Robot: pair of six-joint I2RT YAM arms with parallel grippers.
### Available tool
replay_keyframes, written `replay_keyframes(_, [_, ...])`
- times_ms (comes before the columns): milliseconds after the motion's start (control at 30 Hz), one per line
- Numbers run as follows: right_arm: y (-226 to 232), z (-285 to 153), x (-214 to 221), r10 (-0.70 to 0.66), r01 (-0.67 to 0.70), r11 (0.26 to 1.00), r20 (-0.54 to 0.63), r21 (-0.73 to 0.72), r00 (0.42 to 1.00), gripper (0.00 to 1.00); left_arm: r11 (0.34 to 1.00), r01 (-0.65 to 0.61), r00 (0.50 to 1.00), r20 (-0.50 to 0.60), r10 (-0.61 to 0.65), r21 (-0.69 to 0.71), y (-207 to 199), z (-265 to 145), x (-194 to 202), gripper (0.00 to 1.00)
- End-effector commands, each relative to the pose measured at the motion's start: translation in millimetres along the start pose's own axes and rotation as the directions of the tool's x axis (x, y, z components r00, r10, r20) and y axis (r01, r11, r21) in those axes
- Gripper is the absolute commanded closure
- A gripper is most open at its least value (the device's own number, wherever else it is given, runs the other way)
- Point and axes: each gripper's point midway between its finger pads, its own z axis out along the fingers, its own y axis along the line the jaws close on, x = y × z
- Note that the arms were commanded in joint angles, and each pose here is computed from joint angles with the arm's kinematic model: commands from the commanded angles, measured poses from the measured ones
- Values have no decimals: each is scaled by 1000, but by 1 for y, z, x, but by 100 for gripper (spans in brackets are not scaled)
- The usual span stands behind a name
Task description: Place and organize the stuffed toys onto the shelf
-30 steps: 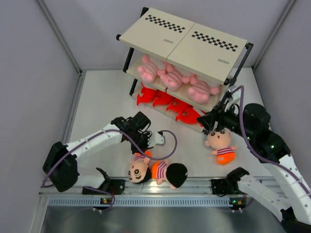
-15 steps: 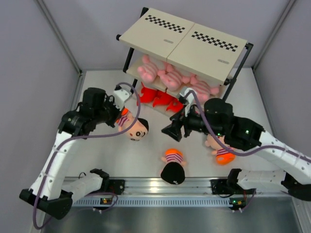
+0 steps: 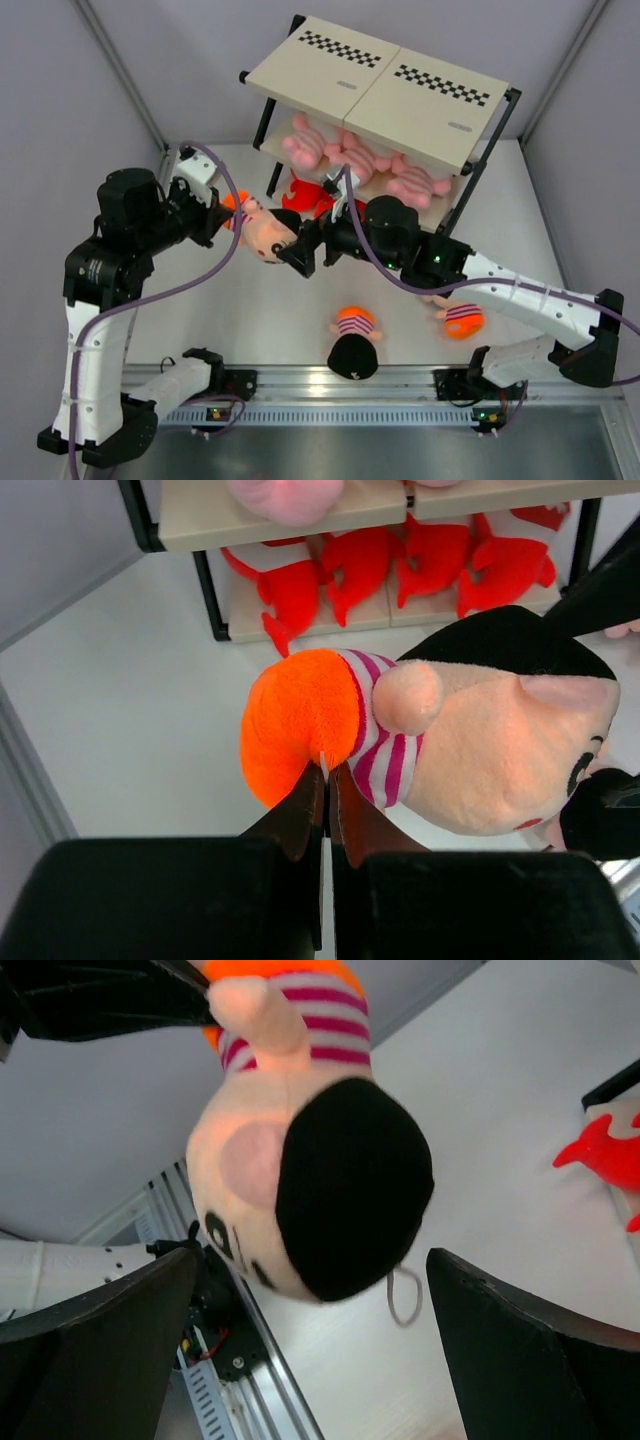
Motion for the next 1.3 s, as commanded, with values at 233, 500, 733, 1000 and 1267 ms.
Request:
replay_keyframes(233, [53, 22, -47, 47, -20, 976, 117, -219, 992, 70, 973, 9, 995, 99, -32, 230, -43, -18, -28, 100])
replay_keyframes(500, [31, -9, -19, 87, -111, 981, -145, -162, 985, 100, 940, -286, 958, 57, 280, 189, -25, -6, 6, 13])
replay_keyframes(733, [16, -3, 10, 117, -149, 986, -324, -74, 939, 100, 802, -574, 798, -107, 593, 165, 9, 15, 58, 2])
replay_keyframes(1000, [21, 16, 0, 141, -189, 976, -348, -108, 927, 100, 376, -914, 379, -13, 925, 152, 13, -6, 63, 2])
replay_keyframes(1267, [22, 28, -9, 170, -228, 964, -341, -137, 924, 100, 218, -972, 228, 117, 967, 91, -7, -20, 45, 2])
